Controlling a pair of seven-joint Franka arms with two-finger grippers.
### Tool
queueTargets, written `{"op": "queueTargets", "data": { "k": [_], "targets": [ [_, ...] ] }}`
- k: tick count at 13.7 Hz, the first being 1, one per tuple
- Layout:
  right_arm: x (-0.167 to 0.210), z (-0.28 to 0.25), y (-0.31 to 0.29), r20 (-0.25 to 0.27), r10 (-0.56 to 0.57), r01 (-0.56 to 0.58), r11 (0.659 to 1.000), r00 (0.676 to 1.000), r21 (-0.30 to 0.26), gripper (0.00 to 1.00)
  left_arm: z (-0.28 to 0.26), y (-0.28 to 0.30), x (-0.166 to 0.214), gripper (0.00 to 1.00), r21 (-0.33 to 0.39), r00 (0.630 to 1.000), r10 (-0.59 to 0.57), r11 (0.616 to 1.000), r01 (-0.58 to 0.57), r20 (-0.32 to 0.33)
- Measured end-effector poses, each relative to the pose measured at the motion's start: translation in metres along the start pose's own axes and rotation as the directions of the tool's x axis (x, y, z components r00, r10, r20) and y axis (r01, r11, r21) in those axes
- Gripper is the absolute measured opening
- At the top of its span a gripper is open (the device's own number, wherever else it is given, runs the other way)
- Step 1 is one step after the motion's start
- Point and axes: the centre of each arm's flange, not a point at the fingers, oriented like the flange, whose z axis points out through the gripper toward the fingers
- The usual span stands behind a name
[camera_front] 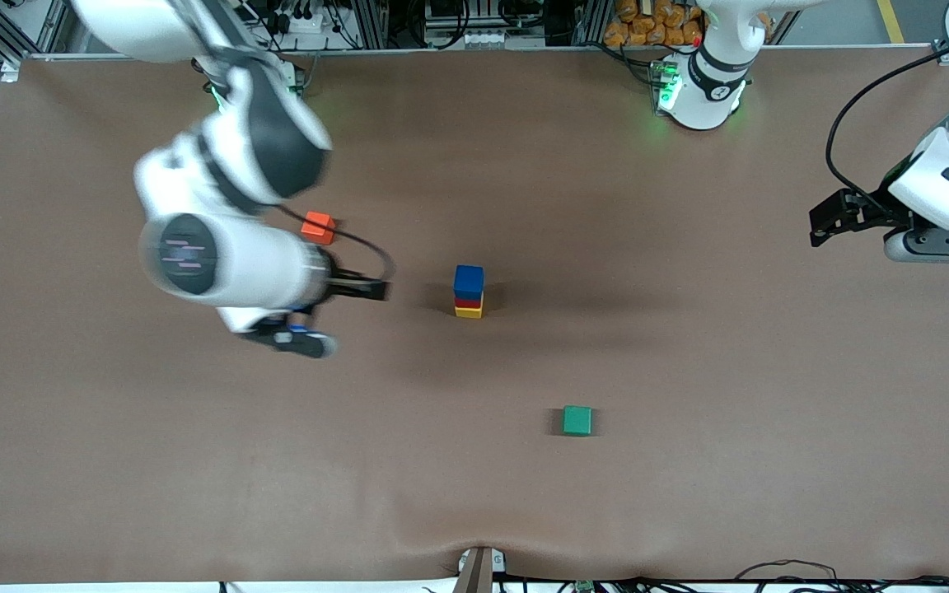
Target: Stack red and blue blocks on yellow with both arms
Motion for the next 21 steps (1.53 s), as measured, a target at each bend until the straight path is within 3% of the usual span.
{"op": "queueTargets", "data": {
  "k": [6,8,12,18,21],
  "targets": [
    [0.024,-0.107,0.178,-0.041,0.01,-0.01,1.0,0.999,0.008,1.0,-0.026,0.003,-0.016,1.0,0.004,1.0,0.003,1.0,-0.003,0.014],
    [0.026,-0.131,0.228,-0.094,0.018,-0.021,0.999,0.995,-0.036,1.0,-0.034,0.005,-0.02,1.0,0.004,1.0,0.005,1.0,-0.005,0.015],
    [-0.018,-0.176,0.242,-0.189,-0.07,0.045,0.99,0.979,-0.134,1.0,-0.05,0.009,-0.021,1.0,0.0,1.0,0.011,1.0,-0.011,-0.014],
    [-0.053,-0.163,0.264,-0.243,-0.064,0.033,0.991,0.968,-0.128,1.0,-0.068,0.01,-0.02,1.0,-0.001,0.999,0.012,1.0,-0.012,-0.048],
    [-0.077,-0.142,0.274,-0.238,-0.063,0.034,0.991,0.969,-0.127,1.0,-0.07,0.01,-0.022,1.0,-0.001,0.999,0.013,1.0,-0.013,-0.042]
  ]
}}
